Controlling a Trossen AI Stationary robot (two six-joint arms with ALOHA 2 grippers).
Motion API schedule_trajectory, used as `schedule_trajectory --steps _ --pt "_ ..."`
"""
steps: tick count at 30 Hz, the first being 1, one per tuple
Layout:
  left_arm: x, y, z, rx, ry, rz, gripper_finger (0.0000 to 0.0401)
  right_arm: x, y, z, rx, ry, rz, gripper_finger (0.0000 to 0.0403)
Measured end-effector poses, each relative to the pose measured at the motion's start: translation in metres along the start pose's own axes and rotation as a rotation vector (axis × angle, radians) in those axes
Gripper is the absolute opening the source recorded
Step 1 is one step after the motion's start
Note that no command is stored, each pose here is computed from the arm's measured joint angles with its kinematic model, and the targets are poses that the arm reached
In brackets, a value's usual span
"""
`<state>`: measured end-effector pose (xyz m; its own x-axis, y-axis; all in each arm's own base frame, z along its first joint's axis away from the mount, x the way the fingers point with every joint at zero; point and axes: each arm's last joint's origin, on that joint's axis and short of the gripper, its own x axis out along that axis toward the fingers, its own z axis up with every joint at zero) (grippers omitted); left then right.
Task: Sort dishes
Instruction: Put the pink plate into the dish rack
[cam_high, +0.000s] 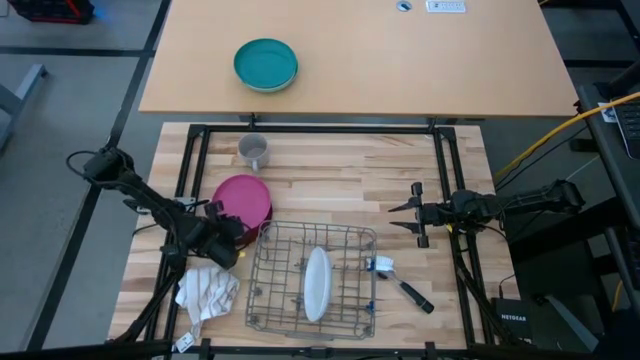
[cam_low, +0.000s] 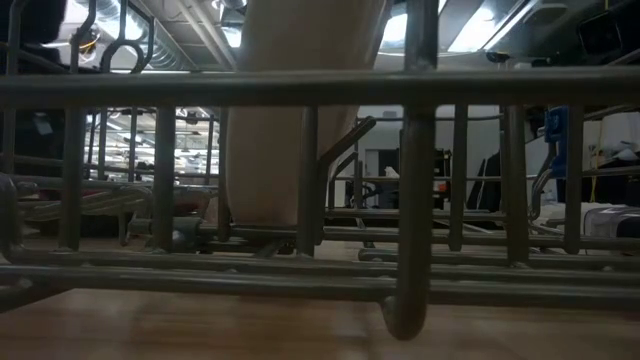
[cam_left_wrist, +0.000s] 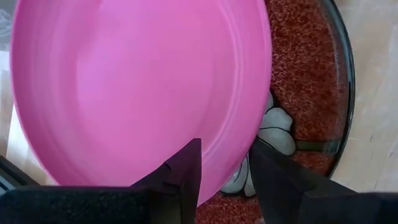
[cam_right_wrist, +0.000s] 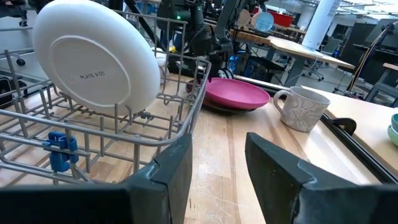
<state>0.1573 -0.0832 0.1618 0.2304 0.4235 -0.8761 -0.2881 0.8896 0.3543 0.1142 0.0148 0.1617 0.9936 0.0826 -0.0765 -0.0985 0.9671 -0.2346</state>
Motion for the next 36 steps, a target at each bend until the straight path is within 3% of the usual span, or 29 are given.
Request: schedule_trajectory --steps 8,22,36 --pt "0.004 0.002 0.007 0.009 0.025 -0.053 0.012 0.0 0.0 0.0 0.0 0.0 0.0 0.0154" --pt "0.01 0.009 0.013 -0.035 0.061 -0.053 0.0007 0.0 0.0 0.0 0.0 0.0 0.0 0.0154" --pt "-0.002 0.011 0.021 -0.23 0.01 -0.098 0.0001 0.0 0.0 0.0 0.0 0.0 0.0 0.0154"
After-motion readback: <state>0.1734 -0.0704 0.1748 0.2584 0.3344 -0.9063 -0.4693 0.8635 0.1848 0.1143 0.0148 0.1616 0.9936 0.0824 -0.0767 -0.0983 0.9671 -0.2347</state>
